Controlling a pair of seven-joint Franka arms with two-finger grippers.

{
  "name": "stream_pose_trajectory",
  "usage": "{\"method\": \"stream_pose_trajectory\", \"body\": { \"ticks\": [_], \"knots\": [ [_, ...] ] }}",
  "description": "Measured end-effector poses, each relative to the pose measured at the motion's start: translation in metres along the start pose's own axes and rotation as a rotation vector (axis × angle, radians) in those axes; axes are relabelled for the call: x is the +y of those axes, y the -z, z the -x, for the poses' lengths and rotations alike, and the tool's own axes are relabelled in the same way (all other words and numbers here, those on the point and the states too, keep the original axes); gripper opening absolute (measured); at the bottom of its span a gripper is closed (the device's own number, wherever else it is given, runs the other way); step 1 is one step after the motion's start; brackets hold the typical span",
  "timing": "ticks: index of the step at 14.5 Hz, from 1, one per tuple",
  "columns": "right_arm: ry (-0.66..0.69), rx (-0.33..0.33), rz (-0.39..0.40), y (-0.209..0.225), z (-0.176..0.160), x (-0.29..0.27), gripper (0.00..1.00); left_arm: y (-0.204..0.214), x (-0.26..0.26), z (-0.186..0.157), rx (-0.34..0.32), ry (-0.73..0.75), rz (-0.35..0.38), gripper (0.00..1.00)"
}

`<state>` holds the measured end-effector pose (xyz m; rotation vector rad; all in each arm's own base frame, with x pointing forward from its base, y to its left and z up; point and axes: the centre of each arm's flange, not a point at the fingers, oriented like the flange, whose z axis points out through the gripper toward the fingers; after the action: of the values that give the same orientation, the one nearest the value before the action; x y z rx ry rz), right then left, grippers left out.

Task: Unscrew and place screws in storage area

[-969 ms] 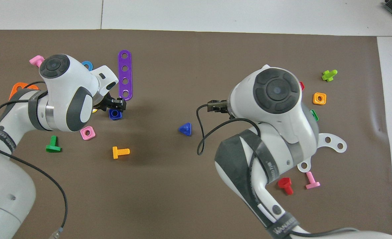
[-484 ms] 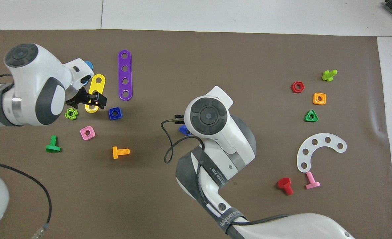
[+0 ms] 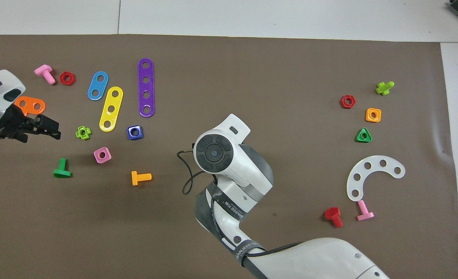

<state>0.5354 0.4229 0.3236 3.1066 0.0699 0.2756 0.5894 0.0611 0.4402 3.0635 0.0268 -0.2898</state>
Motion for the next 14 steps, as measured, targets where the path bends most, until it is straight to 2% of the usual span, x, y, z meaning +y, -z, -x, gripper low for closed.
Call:
{"method": "stream_pose_trajectory", "body": {
  "ticks": [3, 5, 6, 9, 10, 12, 13, 14],
  "knots": [
    [0.015, -0.006, 0.011, -0.008, 0.005, -0.004, 0.84, 0.033, -0.006, 0.017, 0.049, -0.002, 0.003, 1.00],
    [0.019, -0.005, 0.012, -0.008, 0.005, -0.005, 0.68, 0.067, 0.002, 0.033, 0.114, -0.016, 0.001, 1.00],
    [0.019, -0.005, 0.012, -0.008, 0.005, -0.005, 0.68, 0.086, 0.006, 0.042, 0.150, -0.022, 0.000, 1.00],
    [0.019, -0.005, 0.012, -0.008, 0.005, -0.005, 0.44, 0.134, 0.017, 0.066, 0.244, -0.042, -0.008, 1.00],
    [0.019, -0.005, 0.012, -0.008, 0.005, -0.006, 0.43, 0.145, 0.021, 0.070, 0.266, -0.052, -0.021, 1.00],
    [0.019, -0.005, 0.012, -0.008, 0.006, -0.006, 0.28, 0.162, 0.033, 0.075, 0.290, -0.081, -0.065, 1.00],
    [0.019, -0.005, 0.012, -0.008, 0.006, -0.006, 0.27, 0.166, 0.041, 0.076, 0.294, -0.099, -0.082, 1.00],
    [0.019, -0.004, 0.011, -0.008, 0.006, -0.006, 0.20, 0.168, 0.050, 0.076, 0.296, -0.115, -0.091, 1.00]
  ]
}}
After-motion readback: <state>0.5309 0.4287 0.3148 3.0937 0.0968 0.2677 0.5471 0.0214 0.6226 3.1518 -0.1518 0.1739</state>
